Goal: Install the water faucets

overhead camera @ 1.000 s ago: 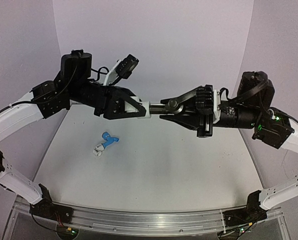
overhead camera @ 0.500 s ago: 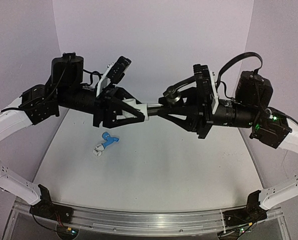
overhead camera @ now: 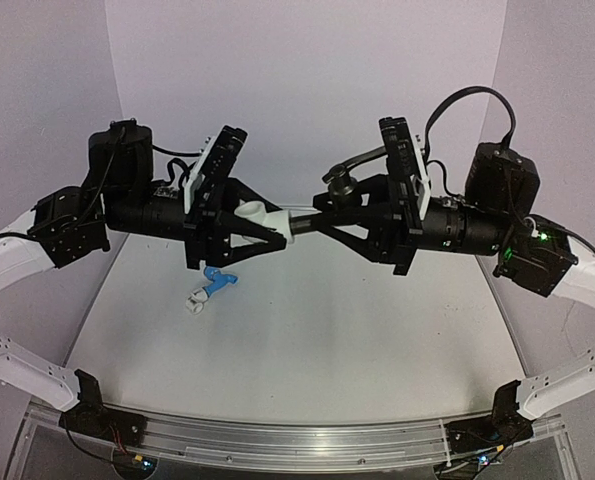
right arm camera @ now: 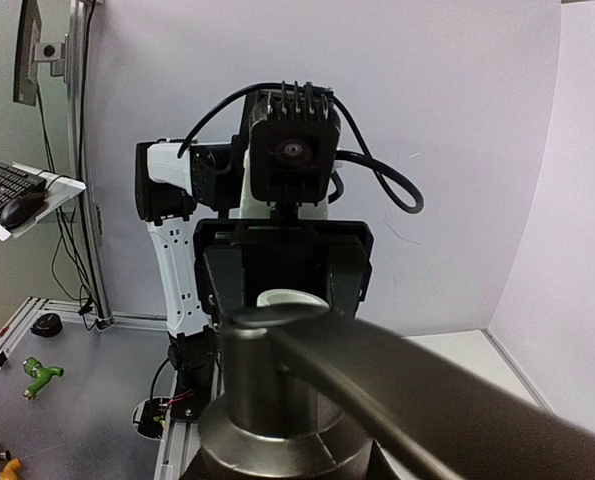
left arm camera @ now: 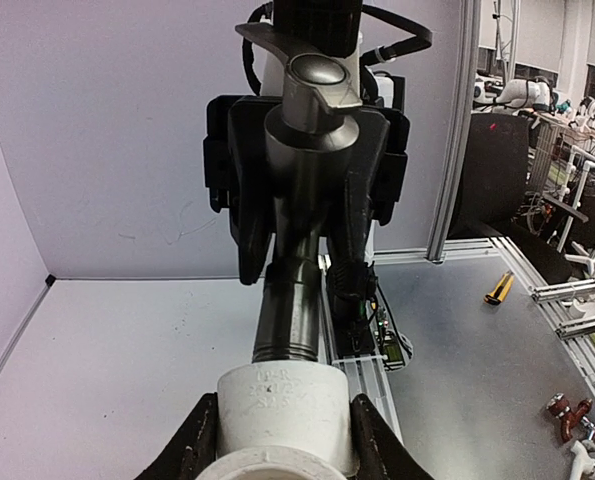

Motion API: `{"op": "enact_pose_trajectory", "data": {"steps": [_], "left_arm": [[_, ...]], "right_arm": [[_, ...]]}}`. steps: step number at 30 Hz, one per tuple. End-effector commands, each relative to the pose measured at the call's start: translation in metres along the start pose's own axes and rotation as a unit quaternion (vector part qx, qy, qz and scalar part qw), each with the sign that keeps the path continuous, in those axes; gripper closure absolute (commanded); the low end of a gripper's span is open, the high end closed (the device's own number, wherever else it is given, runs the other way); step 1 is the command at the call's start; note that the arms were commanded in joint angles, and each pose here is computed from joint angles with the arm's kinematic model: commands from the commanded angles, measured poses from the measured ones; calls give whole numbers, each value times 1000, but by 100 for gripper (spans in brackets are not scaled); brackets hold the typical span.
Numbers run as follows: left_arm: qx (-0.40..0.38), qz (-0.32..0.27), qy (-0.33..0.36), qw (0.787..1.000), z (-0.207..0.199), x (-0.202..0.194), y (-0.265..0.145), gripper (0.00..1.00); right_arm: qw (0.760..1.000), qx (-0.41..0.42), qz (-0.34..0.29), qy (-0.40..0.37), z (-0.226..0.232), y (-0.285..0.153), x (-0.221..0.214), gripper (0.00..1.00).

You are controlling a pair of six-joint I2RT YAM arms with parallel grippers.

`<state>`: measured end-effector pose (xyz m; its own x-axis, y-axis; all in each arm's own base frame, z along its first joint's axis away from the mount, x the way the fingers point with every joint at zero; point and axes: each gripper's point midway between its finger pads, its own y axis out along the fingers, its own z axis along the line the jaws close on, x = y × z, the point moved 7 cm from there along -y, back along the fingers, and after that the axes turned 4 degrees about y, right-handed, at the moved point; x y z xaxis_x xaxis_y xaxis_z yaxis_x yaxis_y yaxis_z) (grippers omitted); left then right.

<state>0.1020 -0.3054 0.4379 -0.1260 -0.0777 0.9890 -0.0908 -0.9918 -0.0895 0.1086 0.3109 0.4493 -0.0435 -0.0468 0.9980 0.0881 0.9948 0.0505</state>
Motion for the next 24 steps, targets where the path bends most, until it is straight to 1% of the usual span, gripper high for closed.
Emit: {"op": "enact_pose_trajectory", "data": {"steps": [1, 9, 10, 11, 12, 14, 17, 20, 24], "left_arm": [[-21, -81, 46, 995, -13, 34, -3, 100], [-33, -98, 37, 994, -16, 45, -7, 100], [-33, -100, 36, 994, -16, 45, -7, 100], [-33, -99, 33, 994, -16, 46, -7, 100], [-28, -97, 27, 995, -14, 46, -7, 100], [3, -77, -9, 997, -5, 44, -3, 100], [60, -21, -63, 996, 9, 29, 2, 100], [113, 41, -123, 985, 22, 3, 1, 100], [154, 79, -175, 969, 29, -27, -9, 100]], "right_arm": [[1000, -9, -4, -28, -3, 5, -5, 94], [999, -11, 19, -48, -2, 2, -16, 91], [998, -11, 20, -50, -2, 2, -16, 92], [998, -14, 21, -53, -3, 2, -16, 94], [998, -20, 20, -56, -4, 1, -15, 99], [996, -57, 16, -64, -11, -1, -9, 100], [990, -111, 6, -85, -20, -11, 2, 100], [984, -151, 1, -90, -27, -28, 5, 100], [978, -189, -5, -93, -40, -53, 6, 100]]}}
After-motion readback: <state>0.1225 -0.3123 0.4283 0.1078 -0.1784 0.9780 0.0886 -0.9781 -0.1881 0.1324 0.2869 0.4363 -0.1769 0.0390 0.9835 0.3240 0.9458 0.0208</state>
